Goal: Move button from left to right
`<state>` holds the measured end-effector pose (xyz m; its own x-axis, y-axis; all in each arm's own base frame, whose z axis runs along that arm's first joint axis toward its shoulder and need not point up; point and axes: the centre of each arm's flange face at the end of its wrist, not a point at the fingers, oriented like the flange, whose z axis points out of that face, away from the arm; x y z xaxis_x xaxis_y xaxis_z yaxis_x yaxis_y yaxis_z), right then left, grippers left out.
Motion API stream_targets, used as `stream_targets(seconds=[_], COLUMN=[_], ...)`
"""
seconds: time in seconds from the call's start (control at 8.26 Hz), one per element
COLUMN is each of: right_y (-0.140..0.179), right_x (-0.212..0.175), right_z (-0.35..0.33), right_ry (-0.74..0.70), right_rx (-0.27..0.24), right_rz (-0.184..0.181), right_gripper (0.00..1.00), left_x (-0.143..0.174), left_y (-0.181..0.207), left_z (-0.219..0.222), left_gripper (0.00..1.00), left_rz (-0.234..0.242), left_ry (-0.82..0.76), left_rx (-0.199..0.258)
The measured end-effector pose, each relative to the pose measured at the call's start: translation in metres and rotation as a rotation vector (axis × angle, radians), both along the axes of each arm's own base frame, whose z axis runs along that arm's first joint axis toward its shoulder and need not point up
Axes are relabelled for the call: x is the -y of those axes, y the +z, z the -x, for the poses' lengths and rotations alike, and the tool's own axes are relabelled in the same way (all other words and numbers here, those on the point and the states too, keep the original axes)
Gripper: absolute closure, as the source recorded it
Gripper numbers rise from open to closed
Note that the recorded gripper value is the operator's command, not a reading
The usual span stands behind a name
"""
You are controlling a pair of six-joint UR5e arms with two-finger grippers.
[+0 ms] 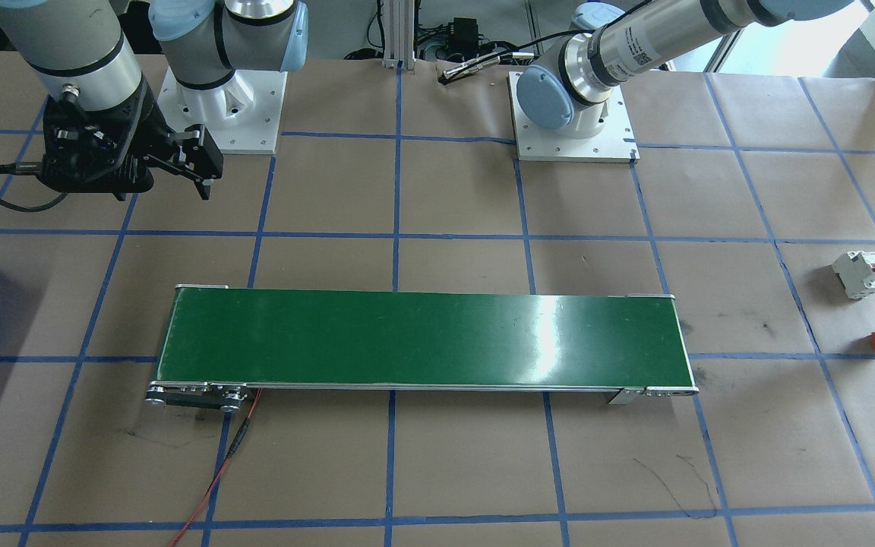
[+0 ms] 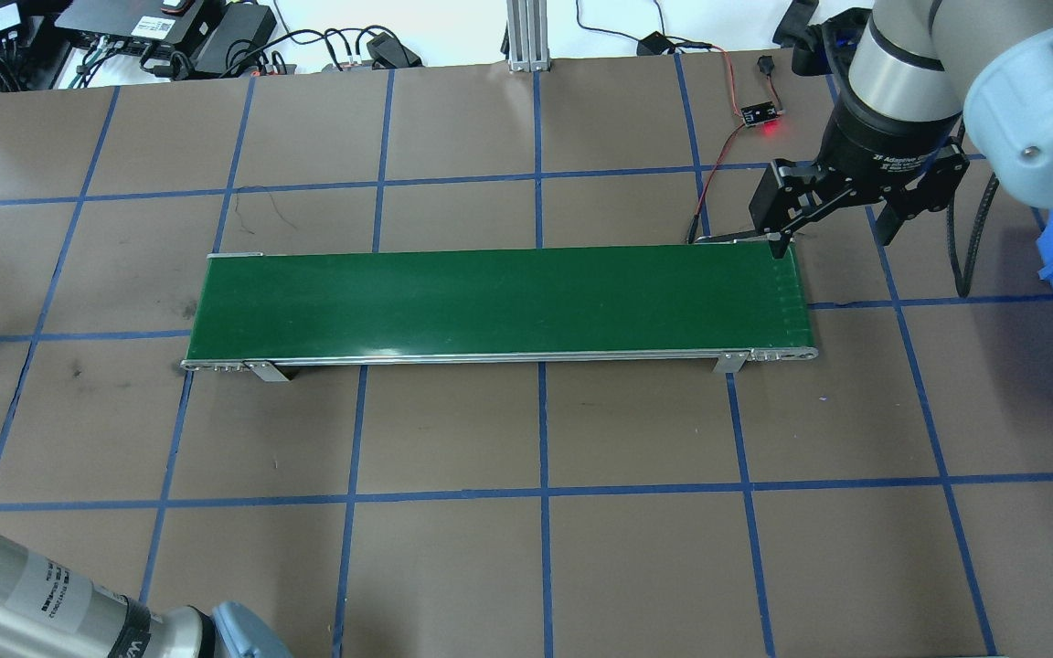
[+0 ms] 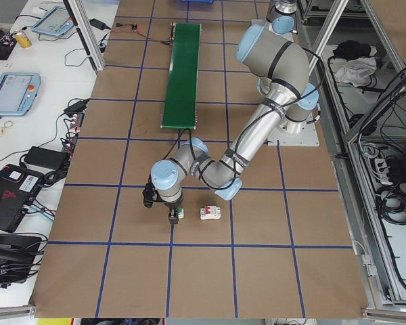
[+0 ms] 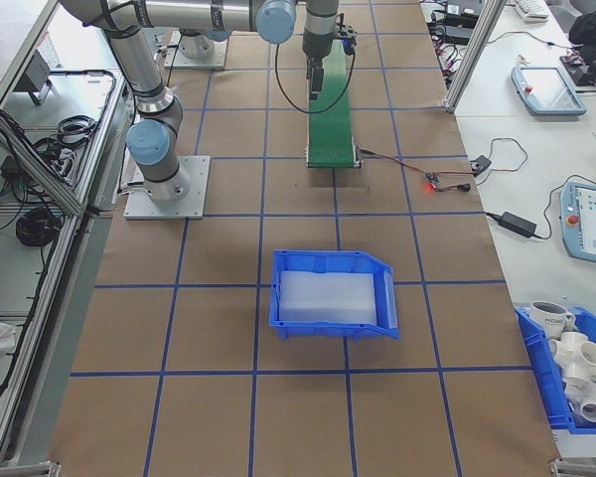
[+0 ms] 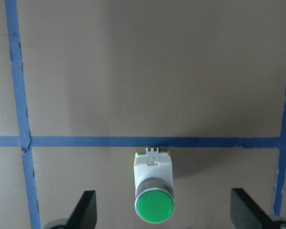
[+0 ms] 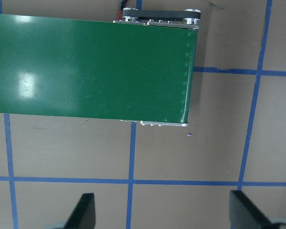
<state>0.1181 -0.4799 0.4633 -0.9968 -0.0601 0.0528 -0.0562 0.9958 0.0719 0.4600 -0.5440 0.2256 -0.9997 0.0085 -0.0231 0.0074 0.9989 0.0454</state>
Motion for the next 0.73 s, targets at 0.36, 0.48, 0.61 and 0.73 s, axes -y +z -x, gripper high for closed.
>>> stream_targets(seconds=[0.36,0.48,0.61,0.73], right_y=[0.000,0.000,0.000,0.000], right_x=[0.000,0.000,0.000,0.000], right_z=[0.000,0.000,0.000,0.000], right_ry=[0.000,0.000,0.000,0.000], right_rx=[0.000,0.000,0.000,0.000], right_rz=[0.000,0.000,0.000,-0.001], right_gripper=[0.00,0.00,0.00,0.00], left_x=[-0.002,-0.001,-0.001,-0.001], left_y=[-0.011,-0.018,-0.026,-0.032], left_z=[-0.003,-0.005,-0.006,-0.006], left_gripper=[0.00,0.05,0.15,0.26], left_rz=[-0.007,-0.011,-0.017,-0.022], left_ry=[-0.042,-0.042,-0.042,-0.041], left_rx=[-0.008,-0.015,-0.023,-0.030])
